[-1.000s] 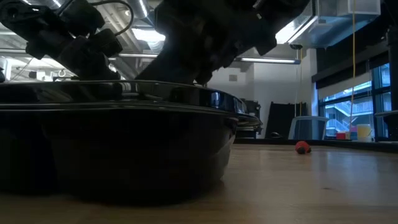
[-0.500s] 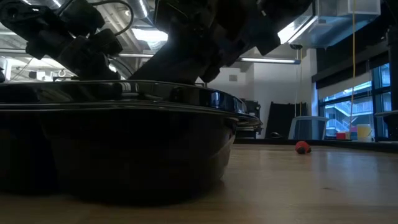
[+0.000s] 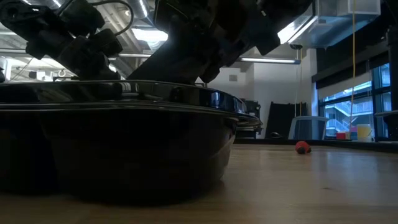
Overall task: Pick and placing Produce into tupperware
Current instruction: Put the red cherry into the black container with the other red fruits, then move the black container to the center of the table
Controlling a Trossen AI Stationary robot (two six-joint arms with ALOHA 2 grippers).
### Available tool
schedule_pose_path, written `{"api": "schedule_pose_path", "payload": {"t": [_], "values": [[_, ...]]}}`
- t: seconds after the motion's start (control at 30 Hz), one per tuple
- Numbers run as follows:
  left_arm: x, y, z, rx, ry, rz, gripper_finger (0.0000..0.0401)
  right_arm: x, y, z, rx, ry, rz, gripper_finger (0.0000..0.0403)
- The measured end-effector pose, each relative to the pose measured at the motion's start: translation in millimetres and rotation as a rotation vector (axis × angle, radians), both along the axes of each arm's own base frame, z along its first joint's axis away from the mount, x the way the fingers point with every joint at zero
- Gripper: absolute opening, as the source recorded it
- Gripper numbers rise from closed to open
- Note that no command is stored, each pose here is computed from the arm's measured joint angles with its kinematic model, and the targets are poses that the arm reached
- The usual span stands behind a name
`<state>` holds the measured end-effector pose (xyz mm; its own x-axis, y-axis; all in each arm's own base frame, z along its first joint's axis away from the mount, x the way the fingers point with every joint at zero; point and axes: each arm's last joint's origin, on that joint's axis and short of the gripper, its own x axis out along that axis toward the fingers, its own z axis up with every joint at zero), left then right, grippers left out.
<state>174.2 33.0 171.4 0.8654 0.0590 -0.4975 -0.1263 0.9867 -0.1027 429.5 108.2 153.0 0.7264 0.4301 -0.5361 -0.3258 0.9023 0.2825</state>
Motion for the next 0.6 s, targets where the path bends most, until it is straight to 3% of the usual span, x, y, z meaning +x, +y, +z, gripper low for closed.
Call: {"api": "schedule_pose_path", "payload": {"t": [0.37,0.6], "values": [[0.0,0.0,0.0,0.000,0.000,0.000,0.0236,-0.1,-0.2,-0.1,0.001,0.003,-0.001,0.0120],[-0.4,-0.1,-0.7,-0.002,0.008,0.000,0.0236,-16.2,-4.2,9.0,-0.009,0.171,-0.015,0.0120]]}}
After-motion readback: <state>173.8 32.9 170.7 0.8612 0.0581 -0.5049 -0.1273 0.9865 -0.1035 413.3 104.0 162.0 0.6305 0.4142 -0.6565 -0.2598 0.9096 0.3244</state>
